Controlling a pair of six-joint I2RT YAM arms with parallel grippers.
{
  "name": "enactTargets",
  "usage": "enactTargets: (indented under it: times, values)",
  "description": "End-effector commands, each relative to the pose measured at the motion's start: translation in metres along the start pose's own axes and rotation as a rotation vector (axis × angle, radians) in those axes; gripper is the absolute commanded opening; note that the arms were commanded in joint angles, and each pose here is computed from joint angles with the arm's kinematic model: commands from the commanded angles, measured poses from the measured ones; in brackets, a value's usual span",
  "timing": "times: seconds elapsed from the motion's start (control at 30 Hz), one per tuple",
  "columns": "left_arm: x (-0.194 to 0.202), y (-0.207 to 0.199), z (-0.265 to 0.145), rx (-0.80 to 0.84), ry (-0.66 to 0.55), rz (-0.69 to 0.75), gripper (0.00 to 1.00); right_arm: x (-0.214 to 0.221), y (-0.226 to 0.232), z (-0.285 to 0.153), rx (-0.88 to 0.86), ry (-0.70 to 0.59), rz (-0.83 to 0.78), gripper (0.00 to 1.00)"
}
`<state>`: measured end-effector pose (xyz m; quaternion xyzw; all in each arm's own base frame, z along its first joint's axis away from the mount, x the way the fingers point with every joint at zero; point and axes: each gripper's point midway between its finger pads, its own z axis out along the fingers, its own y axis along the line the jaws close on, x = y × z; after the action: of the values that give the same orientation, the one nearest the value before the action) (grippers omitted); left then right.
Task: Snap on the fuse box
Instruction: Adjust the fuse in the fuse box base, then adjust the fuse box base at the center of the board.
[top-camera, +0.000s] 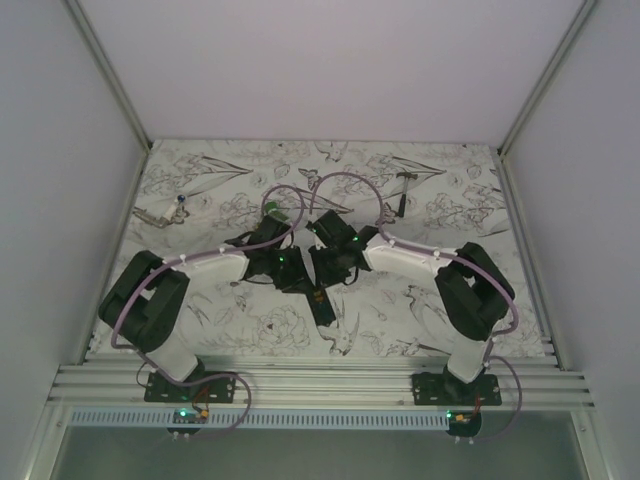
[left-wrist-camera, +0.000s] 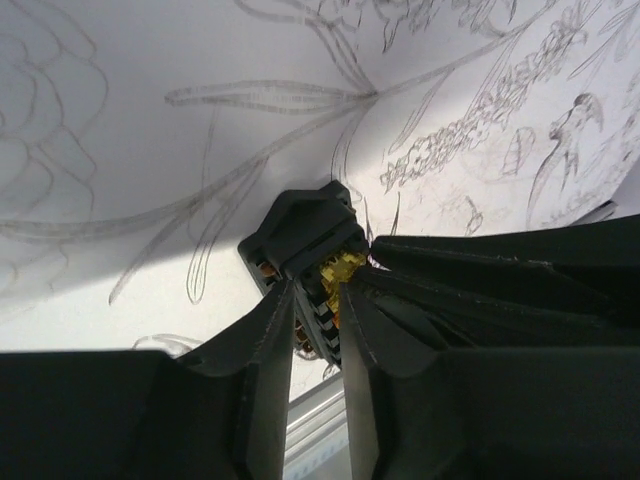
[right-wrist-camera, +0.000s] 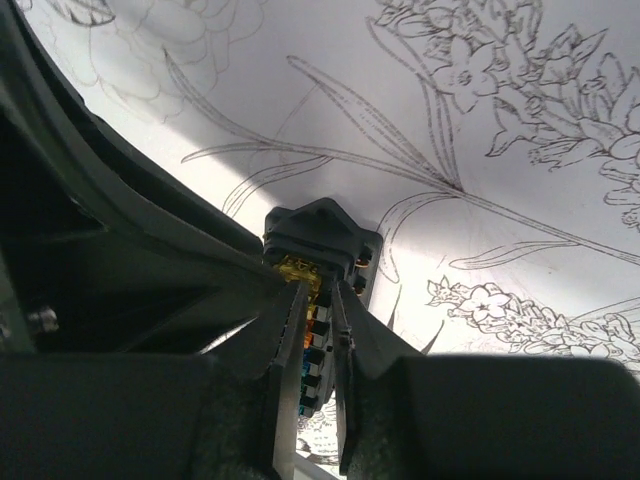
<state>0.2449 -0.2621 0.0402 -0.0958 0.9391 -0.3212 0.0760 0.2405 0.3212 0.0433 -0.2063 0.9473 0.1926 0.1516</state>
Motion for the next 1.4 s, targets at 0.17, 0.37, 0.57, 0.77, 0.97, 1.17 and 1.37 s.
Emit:
enactTargets:
  times: [0.17, 0.37, 0.57, 0.77, 0.97, 1.17, 1.37]
  values:
    - [0.002, 0.004, -0.039, -0.054, -0.137, 0.063, 0.42, -0.009, 0.011, -0.038, 0.067, -0.139, -0.096, 0.43]
    - [-0.008, 0.026, -0.068, -0.123, -0.241, 0.064, 0.54, 0.010, 0.012, -0.033, 0.114, -0.118, -0.133, 0.58]
    - [-0.015, 0.047, -0.095, -0.177, -0.321, 0.033, 0.61, 0.024, 0.013, -0.019, 0.171, -0.088, -0.176, 0.66]
    - [-0.016, 0.063, -0.106, -0.213, -0.348, 0.004, 0.65, 0.030, 0.011, -0.003, 0.207, -0.051, -0.217, 0.61]
    - [-0.018, 0.071, -0.109, -0.224, -0.349, -0.022, 0.67, 0.030, 0.014, 0.006, 0.198, -0.022, -0.277, 0.50]
    - [-0.023, 0.072, -0.113, -0.222, -0.354, -0.031, 0.67, 0.024, 0.015, 0.008, 0.157, 0.008, -0.513, 0.37]
    - [-0.028, 0.074, -0.117, -0.235, -0.358, -0.030, 0.68, 0.030, 0.024, 0.015, -0.012, 0.107, -0.837, 0.36]
